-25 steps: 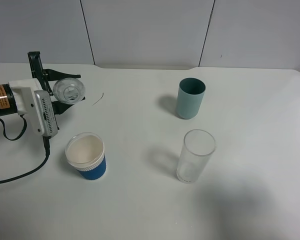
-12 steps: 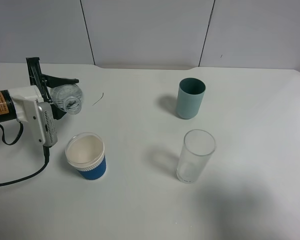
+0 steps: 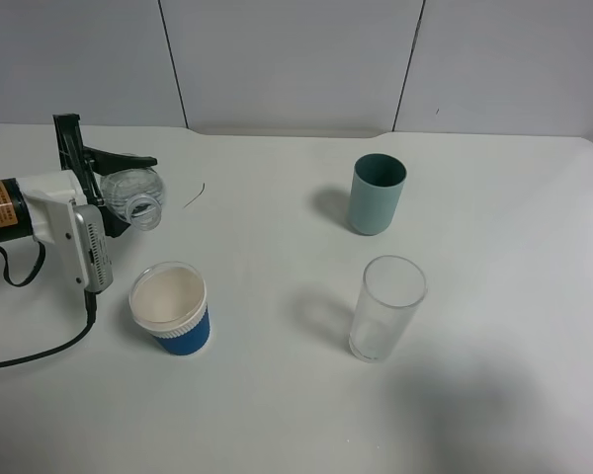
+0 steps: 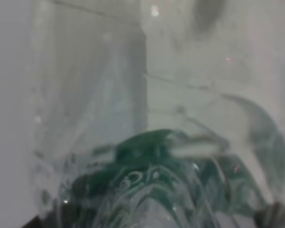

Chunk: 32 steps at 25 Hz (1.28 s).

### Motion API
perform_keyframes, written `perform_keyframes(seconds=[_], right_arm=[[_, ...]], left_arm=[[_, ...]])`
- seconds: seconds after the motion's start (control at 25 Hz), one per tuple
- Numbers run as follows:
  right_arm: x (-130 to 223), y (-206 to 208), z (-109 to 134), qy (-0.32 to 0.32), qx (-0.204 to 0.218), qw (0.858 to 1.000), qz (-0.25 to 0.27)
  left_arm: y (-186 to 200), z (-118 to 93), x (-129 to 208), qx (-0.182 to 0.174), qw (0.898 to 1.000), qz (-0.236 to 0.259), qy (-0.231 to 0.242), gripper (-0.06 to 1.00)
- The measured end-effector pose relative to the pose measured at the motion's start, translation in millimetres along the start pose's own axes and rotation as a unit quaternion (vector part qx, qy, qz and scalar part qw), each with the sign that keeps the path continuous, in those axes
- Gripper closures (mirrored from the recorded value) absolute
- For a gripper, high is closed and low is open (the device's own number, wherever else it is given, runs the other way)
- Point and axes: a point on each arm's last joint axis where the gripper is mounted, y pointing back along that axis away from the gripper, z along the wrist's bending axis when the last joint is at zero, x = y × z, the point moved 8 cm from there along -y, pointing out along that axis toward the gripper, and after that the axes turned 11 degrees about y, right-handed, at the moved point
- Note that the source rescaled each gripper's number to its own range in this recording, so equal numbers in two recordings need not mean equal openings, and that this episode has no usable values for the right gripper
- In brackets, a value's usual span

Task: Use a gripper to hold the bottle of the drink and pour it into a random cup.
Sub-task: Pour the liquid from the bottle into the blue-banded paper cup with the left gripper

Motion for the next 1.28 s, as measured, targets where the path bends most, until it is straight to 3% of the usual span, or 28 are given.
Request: perform_keyframes(seconds=[0.2, 0.44, 0.72, 1.28], right_arm=[[0.0, 0.0, 0.0, 0.000, 0.000, 1.000, 0.000], [0.0, 0.0, 0.0, 0.000, 0.000, 1.000, 0.000], [0.0, 0.0, 0.0, 0.000, 0.000, 1.000, 0.000], [0.0, 0.0, 0.0, 0.000, 0.000, 1.000, 0.000]], left_arm=[[0.3, -1.5, -0.9, 0.003, 1.000, -0.002, -0.016, 0.94], [5.4, -3.8, -5.4, 0.001, 0.997, 0.003, -0.080, 0.94], [6.9, -1.7, -6.9, -0.004, 0.993, 0.006, -0.116, 0.94], [7.0, -1.8, -6.8, -0.003, 0.990, 0.006, -0.138, 0.94]])
